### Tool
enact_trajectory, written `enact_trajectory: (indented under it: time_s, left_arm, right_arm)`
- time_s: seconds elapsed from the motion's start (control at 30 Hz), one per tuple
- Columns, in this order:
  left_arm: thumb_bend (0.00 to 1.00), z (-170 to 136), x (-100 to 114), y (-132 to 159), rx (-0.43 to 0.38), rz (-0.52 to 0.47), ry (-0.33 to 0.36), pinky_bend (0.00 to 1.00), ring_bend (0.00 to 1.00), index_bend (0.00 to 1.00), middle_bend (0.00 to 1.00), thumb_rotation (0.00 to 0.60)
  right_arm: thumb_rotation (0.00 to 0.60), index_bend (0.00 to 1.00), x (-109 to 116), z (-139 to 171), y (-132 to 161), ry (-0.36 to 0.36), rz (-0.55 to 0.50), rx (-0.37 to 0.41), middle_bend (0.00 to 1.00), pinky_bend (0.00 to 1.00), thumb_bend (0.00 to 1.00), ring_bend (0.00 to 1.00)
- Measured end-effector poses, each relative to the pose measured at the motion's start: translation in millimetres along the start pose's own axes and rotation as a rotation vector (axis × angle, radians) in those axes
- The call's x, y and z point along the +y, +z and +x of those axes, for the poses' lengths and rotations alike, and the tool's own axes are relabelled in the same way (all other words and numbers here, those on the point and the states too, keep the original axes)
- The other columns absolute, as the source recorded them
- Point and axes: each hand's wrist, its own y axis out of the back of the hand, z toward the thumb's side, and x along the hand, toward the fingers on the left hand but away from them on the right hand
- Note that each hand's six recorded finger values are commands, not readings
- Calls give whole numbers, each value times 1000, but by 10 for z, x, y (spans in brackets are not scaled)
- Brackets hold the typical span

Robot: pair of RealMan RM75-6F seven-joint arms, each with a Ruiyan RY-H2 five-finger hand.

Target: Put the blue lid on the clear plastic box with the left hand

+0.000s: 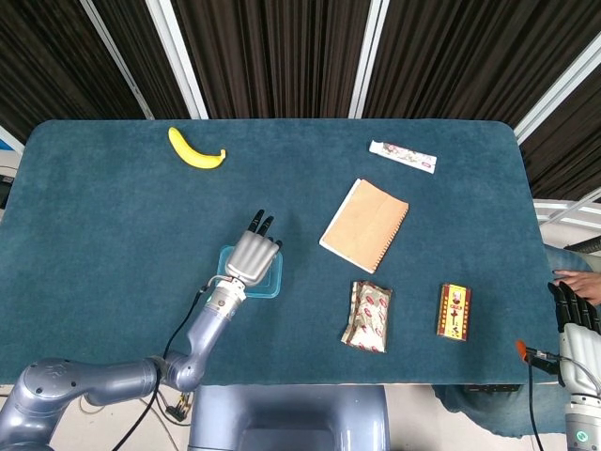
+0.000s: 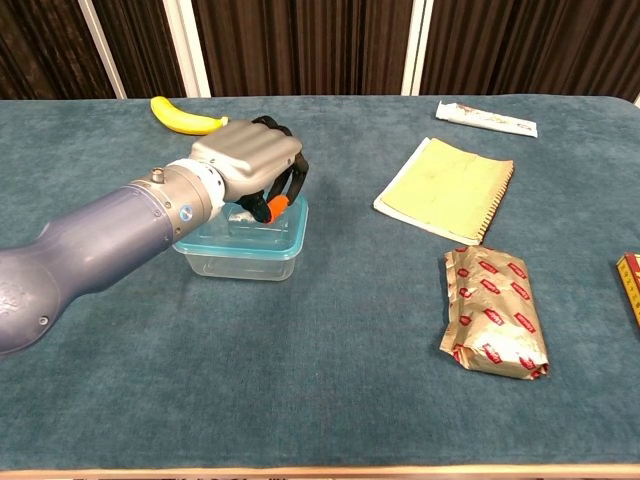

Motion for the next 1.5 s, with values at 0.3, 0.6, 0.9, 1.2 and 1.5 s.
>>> enact_trajectory:
  time_s: [0.3, 0.6, 0.9, 1.2, 1.5]
  left_arm:
    - [555, 1, -28, 20, -3, 6, -9, 0, 89, 687, 554, 600]
    - [555, -11, -108, 26, -5, 28, -35, 0, 89, 684, 552, 600]
    - [555, -7, -126, 54, -9, 32, -43, 0, 89, 683, 551, 600]
    - [551, 0, -85, 59, -5, 26, -34, 0, 89, 675, 545, 600]
    - [469, -75, 425, -132, 47, -33, 96, 0, 17, 357, 384, 600]
  right_arm:
    - [600, 44, -1, -1, 1, 0, 0, 1, 0, 0, 268, 0]
    - [600, 44, -1, 0, 2, 1, -1, 1, 0, 0, 268, 0]
    - [600, 44, 1, 0, 2, 1, -1, 1, 0, 0, 267, 0]
    - [600, 44, 3, 1, 5, -1, 0, 4, 0, 0, 268, 0]
    - [600, 44, 11, -1, 10, -9, 8, 10, 0, 0, 268, 0]
